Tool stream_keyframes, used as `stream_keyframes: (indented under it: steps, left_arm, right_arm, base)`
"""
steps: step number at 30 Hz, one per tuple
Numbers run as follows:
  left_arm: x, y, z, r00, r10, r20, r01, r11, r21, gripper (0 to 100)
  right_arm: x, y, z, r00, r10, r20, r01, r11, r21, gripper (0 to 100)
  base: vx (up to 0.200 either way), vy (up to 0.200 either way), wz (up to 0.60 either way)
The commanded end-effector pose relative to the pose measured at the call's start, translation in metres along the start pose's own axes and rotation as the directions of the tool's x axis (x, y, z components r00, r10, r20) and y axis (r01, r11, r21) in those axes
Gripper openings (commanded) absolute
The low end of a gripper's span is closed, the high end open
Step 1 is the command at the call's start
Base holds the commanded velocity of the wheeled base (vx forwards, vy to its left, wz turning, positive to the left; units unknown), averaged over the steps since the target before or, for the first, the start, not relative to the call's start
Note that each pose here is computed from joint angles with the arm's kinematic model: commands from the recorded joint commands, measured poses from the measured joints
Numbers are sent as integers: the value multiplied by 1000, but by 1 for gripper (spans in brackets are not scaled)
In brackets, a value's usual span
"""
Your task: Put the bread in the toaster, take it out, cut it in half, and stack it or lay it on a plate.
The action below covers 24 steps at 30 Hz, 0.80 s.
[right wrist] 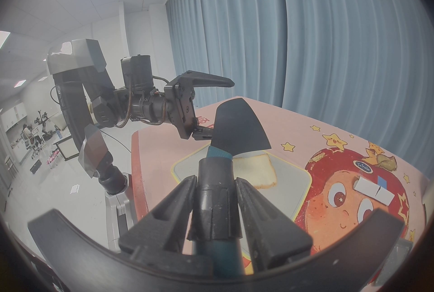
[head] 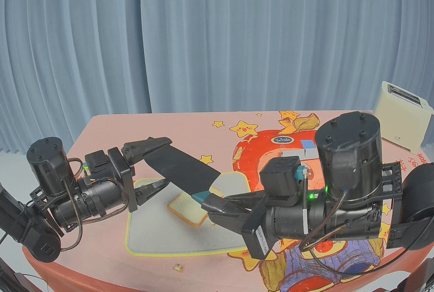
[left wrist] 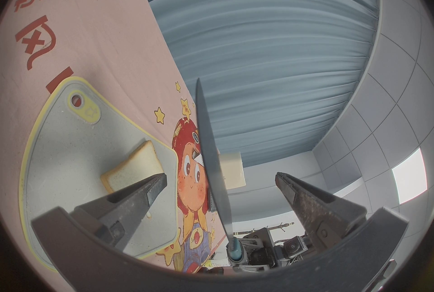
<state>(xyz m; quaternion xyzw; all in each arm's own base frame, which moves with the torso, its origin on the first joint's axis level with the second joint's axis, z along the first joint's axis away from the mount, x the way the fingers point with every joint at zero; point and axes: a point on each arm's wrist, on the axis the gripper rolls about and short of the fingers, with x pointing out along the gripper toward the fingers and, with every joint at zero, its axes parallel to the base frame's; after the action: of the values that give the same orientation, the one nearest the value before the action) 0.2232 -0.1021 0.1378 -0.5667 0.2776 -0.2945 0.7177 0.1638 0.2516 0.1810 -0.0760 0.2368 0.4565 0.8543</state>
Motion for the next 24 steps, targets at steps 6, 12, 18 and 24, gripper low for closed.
stream_keyframes:
  steps: [6,12,18,24]
  left_arm:
    - [2,3,0,1000,10,-2,-10,1000,-3,0]
    - [3,3,1,1000,12,1,-12,1000,-4,0]
    - [6,6,2,1000,21,2,-21,1000,-8,0]
    - [5,6,1,1000,22,0,-22,1000,-7,0]
  right_arm:
    - [-3,1,2,1000,3,12,-3,1000,-2,0]
    - [-4,0,0,1000,2,6,-2,1000,-8,0]
    - [-5,0,-5,1000,2,-11,-2,1000,-13,0]
    - [-11,0,-2,1000,-5,7,6,1000,-12,0]
  base:
    - [0,0,0]
    - [0,0,0]
    - [0,0,0]
    - [0,0,0]
